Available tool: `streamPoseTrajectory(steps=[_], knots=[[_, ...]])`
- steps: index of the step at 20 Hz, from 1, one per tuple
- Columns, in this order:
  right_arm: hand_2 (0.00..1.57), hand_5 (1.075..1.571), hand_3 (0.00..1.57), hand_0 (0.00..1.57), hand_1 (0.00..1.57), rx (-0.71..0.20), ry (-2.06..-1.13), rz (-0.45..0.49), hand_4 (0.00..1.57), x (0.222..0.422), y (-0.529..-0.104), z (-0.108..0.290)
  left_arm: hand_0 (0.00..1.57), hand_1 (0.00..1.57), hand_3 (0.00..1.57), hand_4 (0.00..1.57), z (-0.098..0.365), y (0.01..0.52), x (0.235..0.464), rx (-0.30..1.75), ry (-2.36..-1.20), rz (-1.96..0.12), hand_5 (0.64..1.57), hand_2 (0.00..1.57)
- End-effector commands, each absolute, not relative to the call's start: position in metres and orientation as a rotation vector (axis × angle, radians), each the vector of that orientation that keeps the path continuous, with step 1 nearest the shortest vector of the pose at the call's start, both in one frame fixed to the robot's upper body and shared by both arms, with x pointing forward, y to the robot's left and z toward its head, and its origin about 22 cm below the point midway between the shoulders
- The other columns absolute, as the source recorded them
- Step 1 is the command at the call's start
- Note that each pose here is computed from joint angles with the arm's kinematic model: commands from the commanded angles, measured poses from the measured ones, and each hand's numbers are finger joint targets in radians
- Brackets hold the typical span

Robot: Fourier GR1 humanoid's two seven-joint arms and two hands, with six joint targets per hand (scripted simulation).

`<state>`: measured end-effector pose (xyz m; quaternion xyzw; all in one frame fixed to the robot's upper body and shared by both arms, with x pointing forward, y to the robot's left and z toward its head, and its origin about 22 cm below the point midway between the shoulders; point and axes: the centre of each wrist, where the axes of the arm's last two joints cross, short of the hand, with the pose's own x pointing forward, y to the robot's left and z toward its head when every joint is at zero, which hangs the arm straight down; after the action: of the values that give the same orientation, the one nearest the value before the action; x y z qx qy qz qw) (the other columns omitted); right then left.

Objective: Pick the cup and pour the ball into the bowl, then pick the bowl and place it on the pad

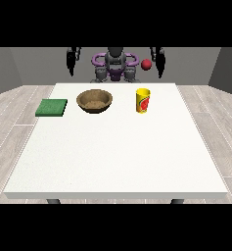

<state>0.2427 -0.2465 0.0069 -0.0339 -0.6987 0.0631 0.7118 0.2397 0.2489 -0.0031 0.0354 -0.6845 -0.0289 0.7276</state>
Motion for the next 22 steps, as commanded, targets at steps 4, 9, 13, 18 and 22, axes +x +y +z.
streamPoseTrajectory(steps=[4,9,13,18,22], knots=[[0.0,1.568,0.0,0.0,0.0,-0.096,-1.562,0.154,0.0,0.245,-0.254,0.033,0.0,0.0,0.0,0.0,0.028,0.255,0.245,0.093,-1.553,-0.099,1.524,0.0],[0.0,1.568,0.0,0.0,0.0,-0.066,-1.542,-0.105,0.0,0.215,-0.286,-0.002,0.0,0.0,0.0,0.0,0.019,0.208,0.213,-0.21,-1.592,0.095,1.53,0.0],[0.0,1.567,0.0,0.0,0.0,-0.057,-1.642,-0.096,0.0,0.231,-0.273,0.032,0.0,0.0,0.0,0.0,0.033,0.208,0.199,-0.192,-1.682,0.069,1.511,0.0],[0.0,1.566,0.0,0.0,0.0,0.002,-1.724,-0.033,0.0,0.232,-0.249,0.01,0.0,0.0,0.0,0.0,0.066,0.212,0.231,-0.108,-1.83,-0.015,1.453,0.0],[0.0,1.563,0.0,0.0,0.0,0.018,-1.851,-0.027,0.0,0.258,-0.247,0.021,0.0,0.0,0.0,0.0,0.055,0.214,0.254,-0.084,-1.943,-0.04,1.376,0.0]])
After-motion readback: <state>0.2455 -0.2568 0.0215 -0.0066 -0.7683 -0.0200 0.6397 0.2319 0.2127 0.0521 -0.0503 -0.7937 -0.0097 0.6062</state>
